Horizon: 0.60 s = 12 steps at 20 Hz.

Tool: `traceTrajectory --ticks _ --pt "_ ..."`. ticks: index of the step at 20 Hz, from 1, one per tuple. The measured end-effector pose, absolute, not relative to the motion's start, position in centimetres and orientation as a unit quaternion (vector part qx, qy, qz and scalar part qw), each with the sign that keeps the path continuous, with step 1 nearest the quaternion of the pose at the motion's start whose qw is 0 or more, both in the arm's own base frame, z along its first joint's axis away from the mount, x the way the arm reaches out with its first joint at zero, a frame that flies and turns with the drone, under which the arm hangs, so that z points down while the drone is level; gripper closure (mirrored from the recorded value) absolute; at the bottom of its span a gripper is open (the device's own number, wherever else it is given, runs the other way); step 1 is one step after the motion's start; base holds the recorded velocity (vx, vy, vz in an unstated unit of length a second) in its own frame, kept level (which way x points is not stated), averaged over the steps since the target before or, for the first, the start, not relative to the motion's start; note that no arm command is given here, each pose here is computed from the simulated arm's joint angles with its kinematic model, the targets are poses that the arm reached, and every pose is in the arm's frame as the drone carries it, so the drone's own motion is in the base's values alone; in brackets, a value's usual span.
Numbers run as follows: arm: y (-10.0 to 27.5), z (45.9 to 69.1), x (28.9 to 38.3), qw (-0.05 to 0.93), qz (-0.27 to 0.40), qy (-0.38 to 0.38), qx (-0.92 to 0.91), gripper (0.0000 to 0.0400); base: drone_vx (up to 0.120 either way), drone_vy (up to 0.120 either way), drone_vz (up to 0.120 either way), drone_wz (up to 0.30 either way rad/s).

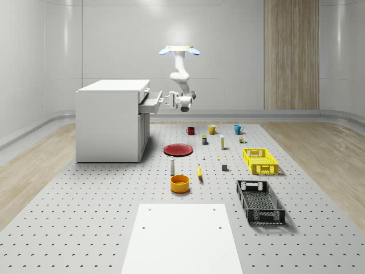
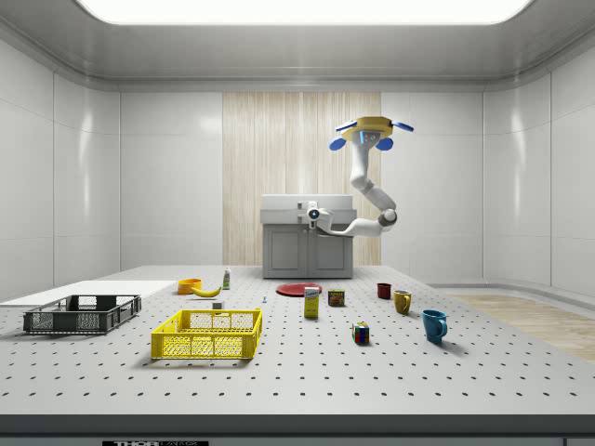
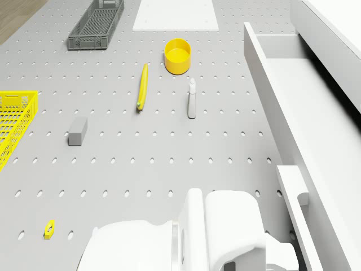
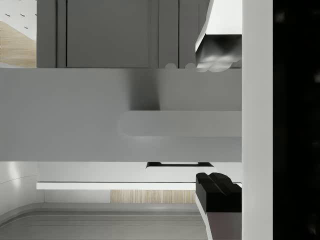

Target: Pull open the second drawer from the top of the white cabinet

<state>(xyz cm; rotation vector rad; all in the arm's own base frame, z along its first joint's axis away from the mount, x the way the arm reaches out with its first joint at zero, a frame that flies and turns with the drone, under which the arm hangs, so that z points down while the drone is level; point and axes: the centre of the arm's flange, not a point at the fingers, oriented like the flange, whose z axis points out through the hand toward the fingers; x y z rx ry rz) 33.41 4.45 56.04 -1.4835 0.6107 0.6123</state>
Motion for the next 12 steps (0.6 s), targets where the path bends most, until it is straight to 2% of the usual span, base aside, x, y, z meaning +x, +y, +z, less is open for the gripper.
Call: traceTrajectory --ticks 1,12 --pt "4.44 56.04 33.41 0.654 0.270 0.269 -0.654 0.0102 0.000 0.080 0.000 0.000" --pt "4.43 56.03 33.42 0.654 0.270 0.269 -0.654 0.0100 0.000 0.000 0.000 0.000"
